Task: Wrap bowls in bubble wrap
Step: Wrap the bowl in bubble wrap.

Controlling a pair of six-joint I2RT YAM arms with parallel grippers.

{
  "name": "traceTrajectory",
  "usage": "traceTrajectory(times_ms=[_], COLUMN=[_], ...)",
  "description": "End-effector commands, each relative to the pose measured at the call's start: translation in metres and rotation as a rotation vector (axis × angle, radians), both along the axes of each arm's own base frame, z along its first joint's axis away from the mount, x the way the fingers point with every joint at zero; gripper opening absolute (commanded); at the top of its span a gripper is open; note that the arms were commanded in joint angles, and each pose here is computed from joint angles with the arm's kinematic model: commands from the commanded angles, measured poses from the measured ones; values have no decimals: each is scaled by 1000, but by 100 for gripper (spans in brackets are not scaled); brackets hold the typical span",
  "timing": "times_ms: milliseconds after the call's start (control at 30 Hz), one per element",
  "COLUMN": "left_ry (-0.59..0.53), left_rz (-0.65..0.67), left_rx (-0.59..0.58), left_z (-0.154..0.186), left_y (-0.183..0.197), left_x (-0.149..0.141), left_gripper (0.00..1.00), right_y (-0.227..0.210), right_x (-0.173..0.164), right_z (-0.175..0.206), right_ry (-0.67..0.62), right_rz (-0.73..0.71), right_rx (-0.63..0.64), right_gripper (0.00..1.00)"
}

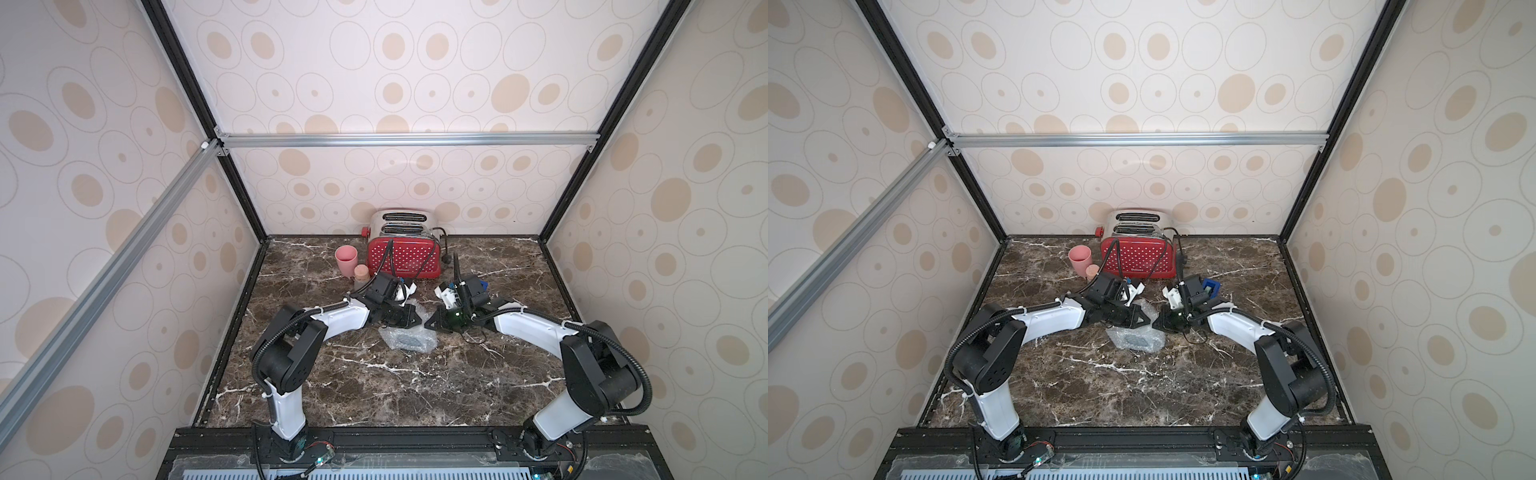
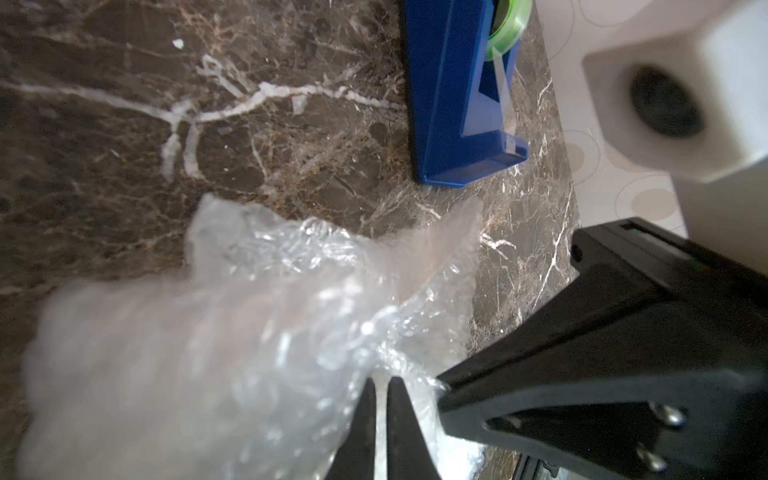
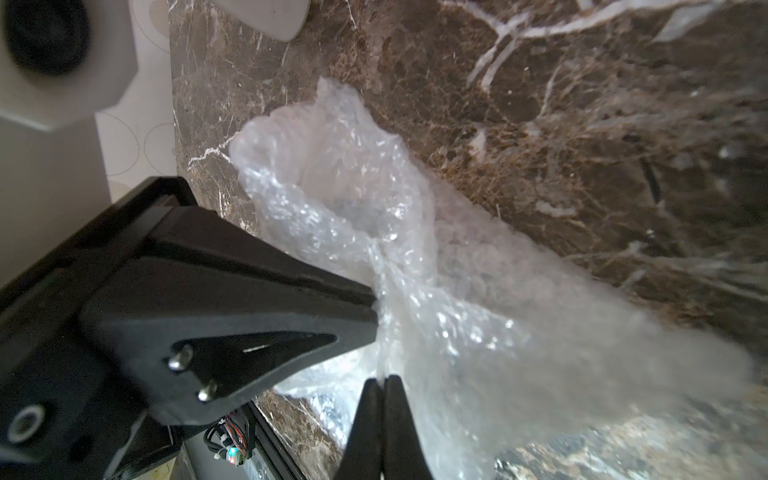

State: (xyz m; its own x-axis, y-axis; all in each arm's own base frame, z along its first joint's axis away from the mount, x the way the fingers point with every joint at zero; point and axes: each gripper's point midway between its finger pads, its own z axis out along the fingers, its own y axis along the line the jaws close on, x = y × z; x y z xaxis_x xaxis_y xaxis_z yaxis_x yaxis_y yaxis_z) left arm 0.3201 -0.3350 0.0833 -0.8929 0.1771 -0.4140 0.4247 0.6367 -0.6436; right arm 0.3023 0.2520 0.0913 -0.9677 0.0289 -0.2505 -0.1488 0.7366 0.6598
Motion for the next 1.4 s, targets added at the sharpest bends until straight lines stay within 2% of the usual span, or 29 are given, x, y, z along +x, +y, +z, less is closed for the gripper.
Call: traceTrajectory(times_ms=[0, 100, 333, 467, 533, 667, 767, 1100, 1367], left_ry=[-8, -11, -10, -12, -16, -19, -20, -20, -23], left_rz=[1, -3, -3, -3, -5, -9, -8, -11, -12], left_rx=[2, 0, 2, -2, -6, -8, -6, -1, -4], left_z=[3, 4, 3, 4, 6, 8, 7, 4, 6], left_y=[-1, -1, 0, -1, -2, -4, -4, -4, -4], left_x=[4, 4, 3, 3, 3, 2, 2, 1, 1], left_gripper=[8, 8, 8, 7, 7, 7, 7, 7, 7], right_y=[-5, -5, -9, -9, -6, 2, 8, 6, -16], right_x=[-3, -4, -8, -8, -7, -3, -1, -12, -18], right_z=[4, 5, 12, 26, 35, 41, 33, -8, 9], right_ry=[-8, -6, -16, -59, -80, -65, -26, 72, -11], right_rz=[4, 5, 13, 9, 5, -4, -1, 3, -10], right_rx=[-6, -11, -15, 5, 31, 93, 109, 80, -27], right_gripper=[0, 4, 30, 37, 34, 15, 8, 5, 7])
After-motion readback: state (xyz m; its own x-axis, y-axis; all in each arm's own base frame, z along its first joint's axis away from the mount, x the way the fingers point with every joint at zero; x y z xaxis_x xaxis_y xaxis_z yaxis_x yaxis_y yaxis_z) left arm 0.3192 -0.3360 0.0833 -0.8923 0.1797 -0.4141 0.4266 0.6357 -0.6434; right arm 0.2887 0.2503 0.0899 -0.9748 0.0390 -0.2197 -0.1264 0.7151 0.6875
